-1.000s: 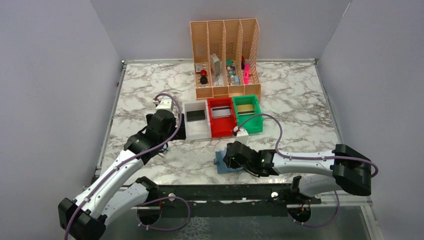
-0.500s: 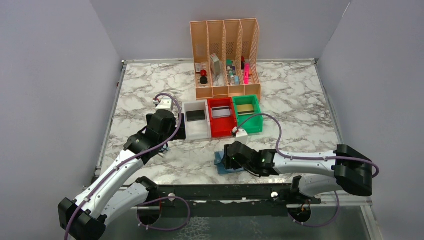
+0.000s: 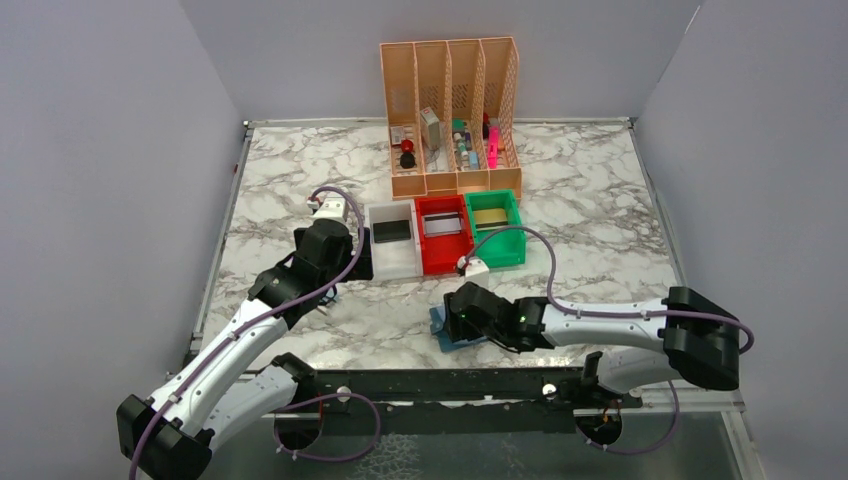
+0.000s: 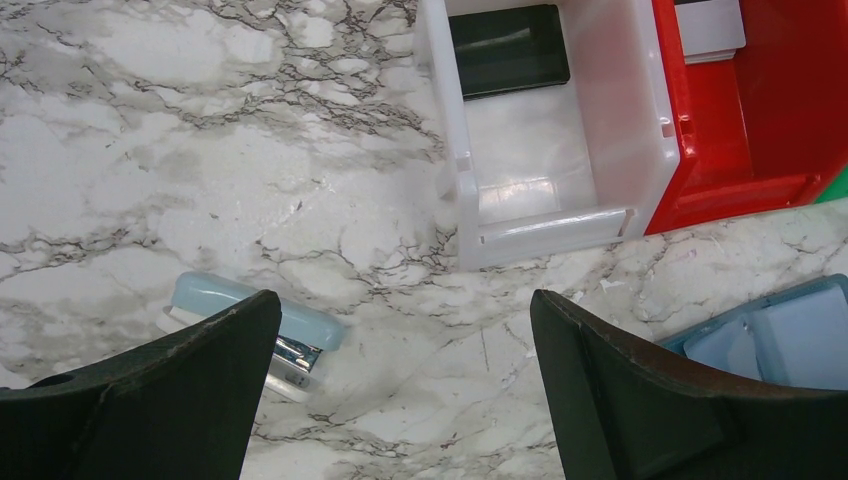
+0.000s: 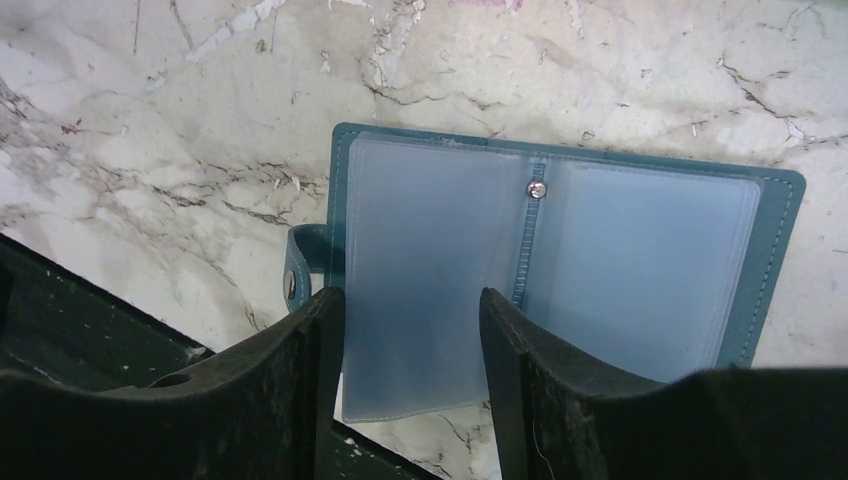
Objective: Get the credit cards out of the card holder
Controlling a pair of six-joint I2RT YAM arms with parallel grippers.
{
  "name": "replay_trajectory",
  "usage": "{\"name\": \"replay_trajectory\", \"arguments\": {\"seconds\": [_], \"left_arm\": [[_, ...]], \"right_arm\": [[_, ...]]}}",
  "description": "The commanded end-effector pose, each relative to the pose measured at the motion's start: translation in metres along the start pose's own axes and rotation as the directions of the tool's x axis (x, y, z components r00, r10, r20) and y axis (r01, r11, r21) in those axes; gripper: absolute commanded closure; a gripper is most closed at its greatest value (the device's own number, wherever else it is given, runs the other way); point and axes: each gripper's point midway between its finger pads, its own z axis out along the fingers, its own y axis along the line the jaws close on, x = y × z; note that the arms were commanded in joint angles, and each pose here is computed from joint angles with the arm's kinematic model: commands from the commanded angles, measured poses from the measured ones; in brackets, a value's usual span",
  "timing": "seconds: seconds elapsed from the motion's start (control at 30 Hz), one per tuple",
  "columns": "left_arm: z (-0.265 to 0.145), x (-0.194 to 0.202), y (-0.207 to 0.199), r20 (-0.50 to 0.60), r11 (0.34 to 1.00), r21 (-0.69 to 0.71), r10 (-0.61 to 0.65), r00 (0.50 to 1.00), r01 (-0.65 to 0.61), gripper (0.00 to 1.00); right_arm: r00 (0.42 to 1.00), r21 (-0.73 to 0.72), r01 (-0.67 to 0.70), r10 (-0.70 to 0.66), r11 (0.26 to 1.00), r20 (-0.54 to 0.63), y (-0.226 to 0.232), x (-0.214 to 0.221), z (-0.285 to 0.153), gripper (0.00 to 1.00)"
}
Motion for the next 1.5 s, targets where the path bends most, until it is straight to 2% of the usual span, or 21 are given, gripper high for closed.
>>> {"name": "replay_trajectory", "arguments": {"seconds": [0.0, 0.33, 0.43, 0.7, 0.87, 1.0, 1.07, 1.13, 1.37, 1.47], "left_arm": [[0.002, 0.0, -0.003, 0.002, 1.0, 0.017, -0.008, 1.0, 0.008, 0.01], [0.002, 0.0, -0.001, 0.005, 1.0, 0.007, -0.008, 1.0, 0.008, 0.01], [0.003, 0.0, -0.001, 0.004, 1.0, 0.006, -0.007, 1.0, 0.007, 0.01], [0.002, -0.001, -0.001, 0.007, 1.0, 0.006, -0.007, 1.0, 0.007, 0.01], [0.003, 0.0, -0.001, 0.003, 1.0, 0.005, -0.002, 1.0, 0.002, 0.01], [0.004, 0.0, -0.001, -0.001, 1.0, 0.004, 0.002, 1.0, -0.002, 0.01], [0.004, 0.0, -0.001, -0.001, 1.0, 0.003, 0.002, 1.0, -0.002, 0.01], [0.004, 0.0, -0.001, -0.002, 1.0, 0.004, 0.003, 1.0, -0.003, 0.01], [0.004, 0.0, -0.002, -0.004, 1.0, 0.006, 0.004, 1.0, -0.004, 0.01], [0.004, 0.0, -0.001, -0.002, 1.0, 0.006, 0.003, 1.0, -0.003, 0.01]], "right_arm": [[0.999, -0.044, 0.035, -0.035, 0.998, -0.013, 0.013, -0.004, 0.001, 0.43], [0.984, -0.036, 0.136, -0.139, 0.99, -0.112, 0.013, 0.013, 0.013, 0.38], [0.979, -0.012, 0.148, -0.148, 0.989, -0.141, 0.011, 0.017, 0.017, 0.3], [0.969, 0.023, 0.174, -0.167, 0.984, -0.182, 0.003, 0.025, 0.022, 0.29], [0.964, 0.149, 0.2, -0.167, 0.968, -0.209, -0.016, 0.025, 0.025, 0.24], [0.967, 0.182, 0.199, -0.162, 0.963, -0.196, -0.022, 0.024, 0.026, 0.34], [0.97, 0.155, 0.188, -0.159, 0.97, -0.181, -0.018, 0.023, 0.027, 0.44], [0.976, 0.108, 0.167, -0.149, 0.98, -0.156, -0.01, 0.02, 0.025, 0.49], [0.999, 0.011, 0.047, -0.047, 0.999, -0.01, 0.009, -0.008, 0.01, 0.64], [0.999, 0.006, -0.01, 0.01, 1.0, 0.036, 0.006, -0.023, 0.005, 0.66]]}}
